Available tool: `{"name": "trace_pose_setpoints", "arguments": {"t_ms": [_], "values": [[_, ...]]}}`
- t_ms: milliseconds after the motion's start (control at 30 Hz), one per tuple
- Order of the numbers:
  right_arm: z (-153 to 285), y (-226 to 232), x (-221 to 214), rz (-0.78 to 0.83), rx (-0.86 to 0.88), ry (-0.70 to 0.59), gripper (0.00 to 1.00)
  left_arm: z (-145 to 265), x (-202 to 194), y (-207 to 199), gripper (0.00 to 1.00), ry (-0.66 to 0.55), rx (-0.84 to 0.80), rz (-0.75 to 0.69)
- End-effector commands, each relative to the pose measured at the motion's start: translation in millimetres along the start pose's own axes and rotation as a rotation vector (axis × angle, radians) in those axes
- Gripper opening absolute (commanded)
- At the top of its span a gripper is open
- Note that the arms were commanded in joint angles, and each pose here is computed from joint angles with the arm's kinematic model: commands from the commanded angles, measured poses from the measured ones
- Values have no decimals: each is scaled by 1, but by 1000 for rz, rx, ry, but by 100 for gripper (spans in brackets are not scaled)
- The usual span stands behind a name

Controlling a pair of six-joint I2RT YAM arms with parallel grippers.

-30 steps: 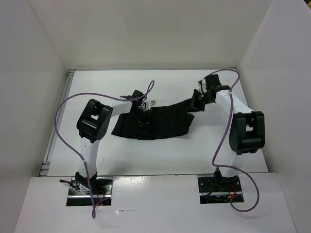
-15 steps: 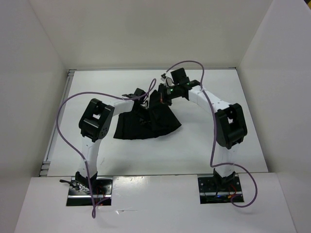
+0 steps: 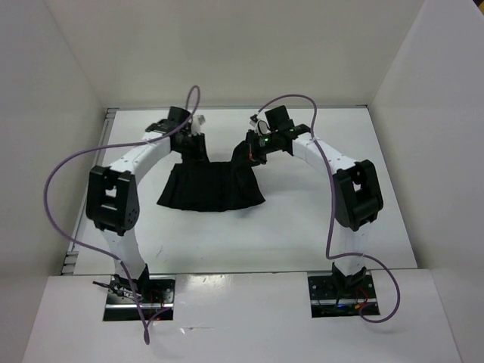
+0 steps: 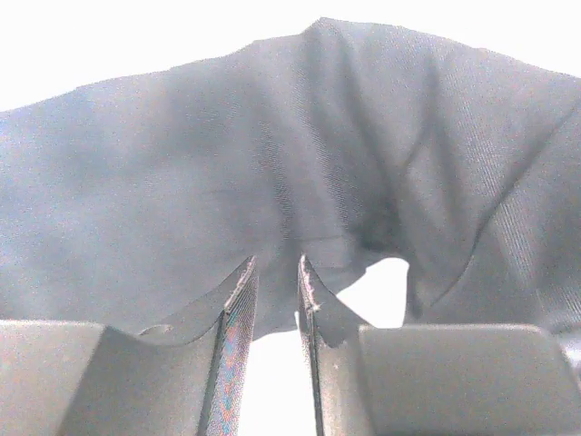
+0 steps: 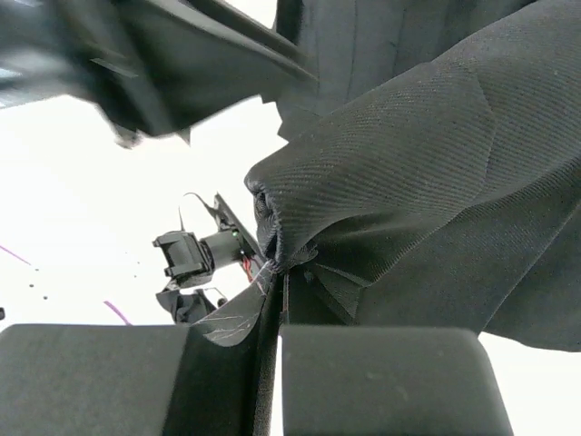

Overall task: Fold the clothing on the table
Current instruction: Fold the skirt

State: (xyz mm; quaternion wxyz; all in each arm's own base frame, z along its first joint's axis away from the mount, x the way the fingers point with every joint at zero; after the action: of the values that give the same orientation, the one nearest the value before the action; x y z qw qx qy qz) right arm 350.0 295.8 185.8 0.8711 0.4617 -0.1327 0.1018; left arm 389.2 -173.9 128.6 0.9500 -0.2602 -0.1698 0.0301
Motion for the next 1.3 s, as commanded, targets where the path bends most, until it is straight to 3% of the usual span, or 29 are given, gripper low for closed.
{"name": "trace_pose_setpoints", "arguments": {"t_ms": [0, 267, 500, 733, 1033, 1267], "values": [[19, 18, 7, 63, 29, -47, 0, 46, 23, 40, 32, -137, 186, 29], [43, 2, 14, 59, -1, -91, 0, 54, 19, 140, 21, -179, 489, 213], [68, -10, 12, 43, -16, -119, 0, 33, 5, 167, 17, -121, 563, 249], [97, -29, 15, 39, -47, -164, 0, -12, -25, 148, 15, -20, 498, 208], [130, -52, 28, 13, -70, -222, 0, -59, -62, 87, 15, 98, 353, 134], [95, -23, 35, 56, -1, -169, 0, -72, -67, 62, 15, 119, 290, 108]]}}
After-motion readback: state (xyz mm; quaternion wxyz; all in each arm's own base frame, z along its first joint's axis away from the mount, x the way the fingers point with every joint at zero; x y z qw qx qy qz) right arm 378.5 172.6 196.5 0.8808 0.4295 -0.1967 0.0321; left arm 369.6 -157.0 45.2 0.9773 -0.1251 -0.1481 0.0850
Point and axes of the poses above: each gripper's point midway between its finger pads, its own z axis back along the fingers, its own y axis along the line the jaws close on, x = y × z, the point moved 3 cm from there along z, back along the fingers, and after that the axes turned 7 degrees about z, right-handed, at the moved point
